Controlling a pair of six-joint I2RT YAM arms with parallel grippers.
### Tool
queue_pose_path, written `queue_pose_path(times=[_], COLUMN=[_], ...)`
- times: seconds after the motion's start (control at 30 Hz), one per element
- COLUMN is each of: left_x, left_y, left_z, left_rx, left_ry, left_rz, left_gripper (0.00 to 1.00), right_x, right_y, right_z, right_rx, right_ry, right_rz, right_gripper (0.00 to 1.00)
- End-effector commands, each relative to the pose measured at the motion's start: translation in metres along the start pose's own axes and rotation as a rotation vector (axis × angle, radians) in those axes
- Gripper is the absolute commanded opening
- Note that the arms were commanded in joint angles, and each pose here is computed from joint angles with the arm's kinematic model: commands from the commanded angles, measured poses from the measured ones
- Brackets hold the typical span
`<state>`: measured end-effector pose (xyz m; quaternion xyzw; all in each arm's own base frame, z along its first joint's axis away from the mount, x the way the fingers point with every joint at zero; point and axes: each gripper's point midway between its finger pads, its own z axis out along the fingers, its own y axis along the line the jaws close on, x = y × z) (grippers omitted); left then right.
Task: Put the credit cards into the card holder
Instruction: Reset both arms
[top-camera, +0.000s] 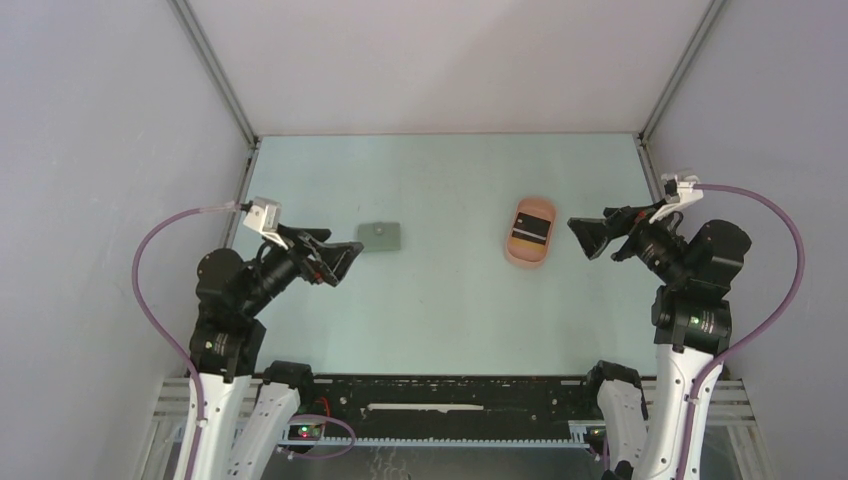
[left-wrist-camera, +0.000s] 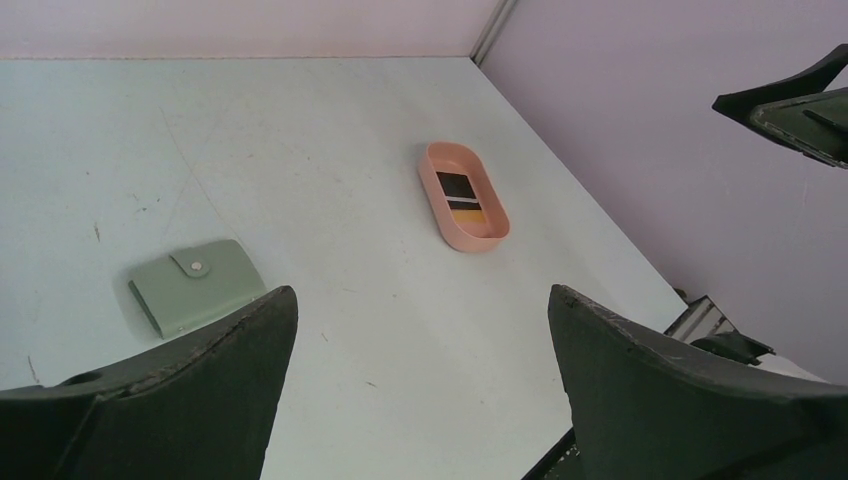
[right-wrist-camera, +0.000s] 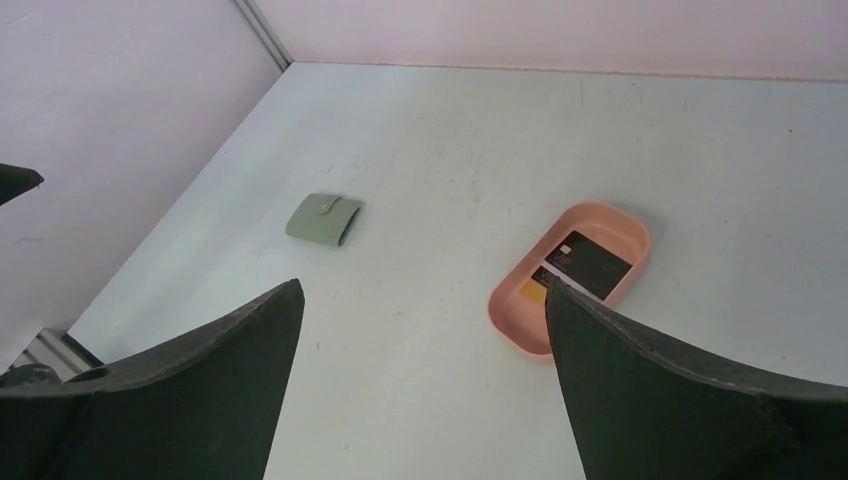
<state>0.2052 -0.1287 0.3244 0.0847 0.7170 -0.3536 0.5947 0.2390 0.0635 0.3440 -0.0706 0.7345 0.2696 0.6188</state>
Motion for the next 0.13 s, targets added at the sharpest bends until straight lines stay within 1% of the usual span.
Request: queue_pose_path(times=[0.0, 0.1], left_x=[-0.0019, -0.0011], left_y=[-0.0098, -0.0096], left_z=[-0.0007, -0.0002], left_rx=[0.056, 0.057], left_ry=[-0.015, -0.013], left_rz=[0.016, 0.015], left_gripper=[1.0, 1.0], right_x=[-0.0077, -0.0073], right_y=[0.0041, 0.006], right_z=[-0.0012, -0.0021], right_rx=[-0.017, -0.025], right_ry=[-0.027, -0.027], right_rz=[-0.032, -0.048], right_gripper=[1.0, 1.0])
